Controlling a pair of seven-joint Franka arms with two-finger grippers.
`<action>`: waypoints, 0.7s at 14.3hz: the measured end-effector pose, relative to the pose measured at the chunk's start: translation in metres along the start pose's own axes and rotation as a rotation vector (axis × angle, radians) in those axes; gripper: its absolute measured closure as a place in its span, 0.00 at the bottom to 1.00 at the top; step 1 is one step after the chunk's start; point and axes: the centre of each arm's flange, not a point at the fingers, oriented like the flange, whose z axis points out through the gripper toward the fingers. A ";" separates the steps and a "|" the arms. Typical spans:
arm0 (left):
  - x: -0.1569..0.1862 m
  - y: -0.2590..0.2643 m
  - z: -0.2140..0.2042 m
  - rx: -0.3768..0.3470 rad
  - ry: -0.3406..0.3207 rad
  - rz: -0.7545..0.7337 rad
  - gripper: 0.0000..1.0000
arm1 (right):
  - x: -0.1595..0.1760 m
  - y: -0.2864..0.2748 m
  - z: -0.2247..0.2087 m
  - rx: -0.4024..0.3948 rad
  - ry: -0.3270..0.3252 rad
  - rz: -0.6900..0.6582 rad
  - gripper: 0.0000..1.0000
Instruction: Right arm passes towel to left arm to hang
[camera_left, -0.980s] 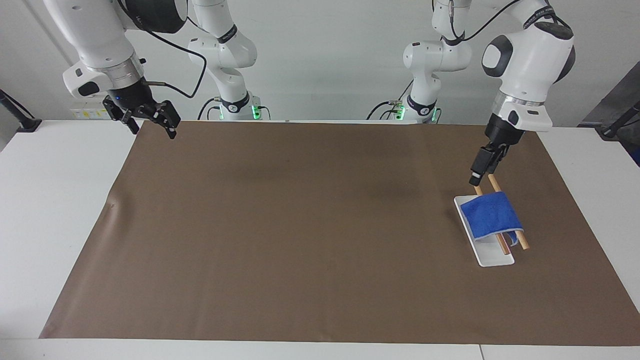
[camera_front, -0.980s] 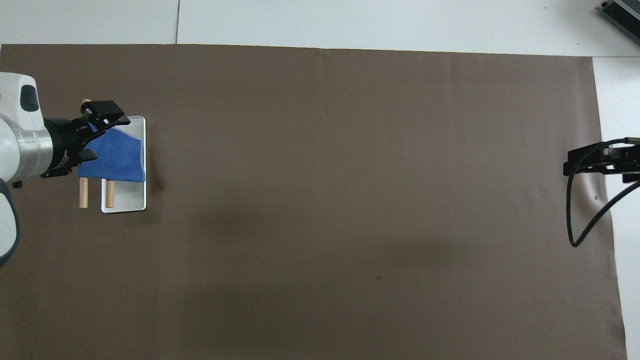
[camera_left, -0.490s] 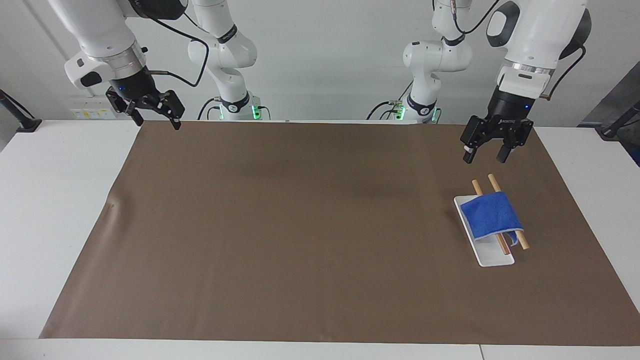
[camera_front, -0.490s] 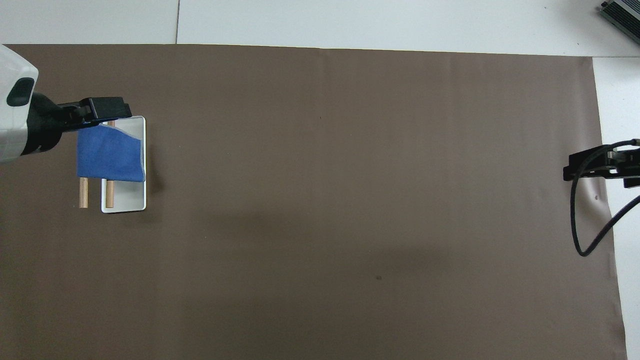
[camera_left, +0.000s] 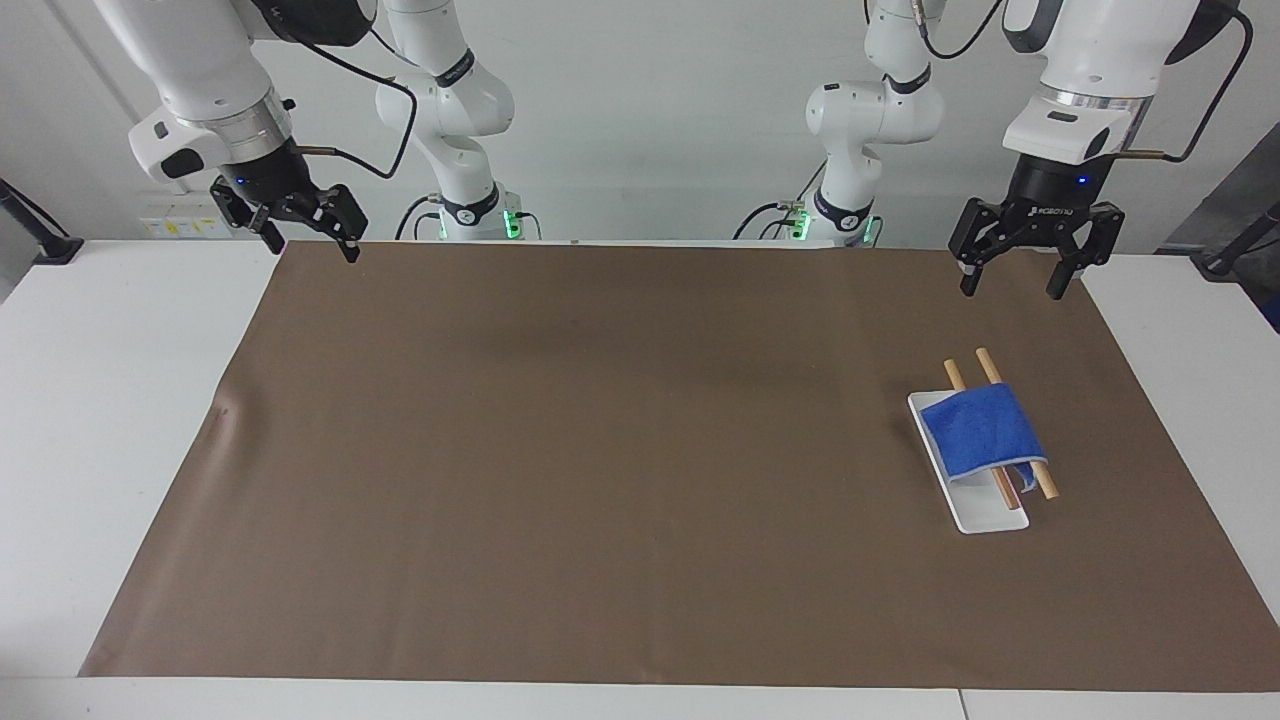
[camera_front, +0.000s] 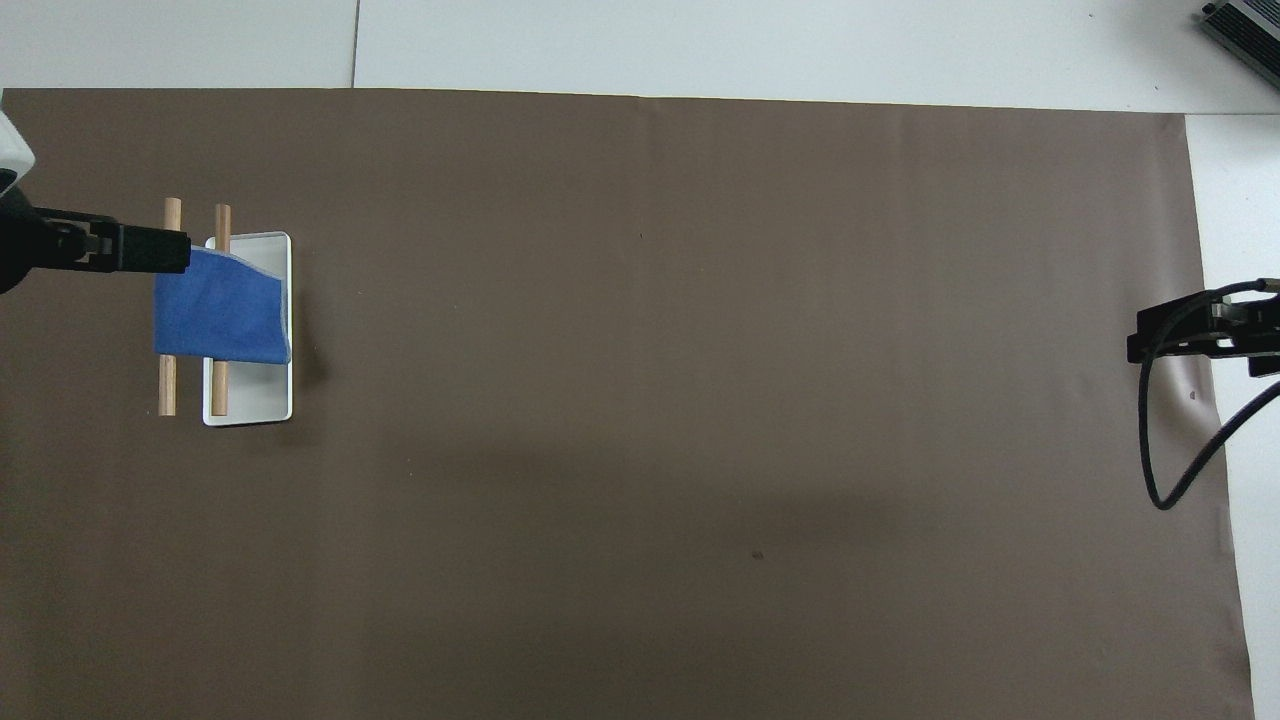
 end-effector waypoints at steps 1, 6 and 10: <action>-0.003 -0.001 0.003 -0.007 -0.043 -0.001 0.00 | 0.000 0.000 0.000 0.000 0.000 0.000 0.00; -0.020 -0.026 0.006 -0.040 -0.199 0.036 0.00 | 0.000 0.000 0.000 -0.001 -0.001 0.000 0.00; -0.026 -0.026 0.005 -0.046 -0.229 0.042 0.00 | 0.000 0.000 0.000 -0.001 -0.001 0.000 0.00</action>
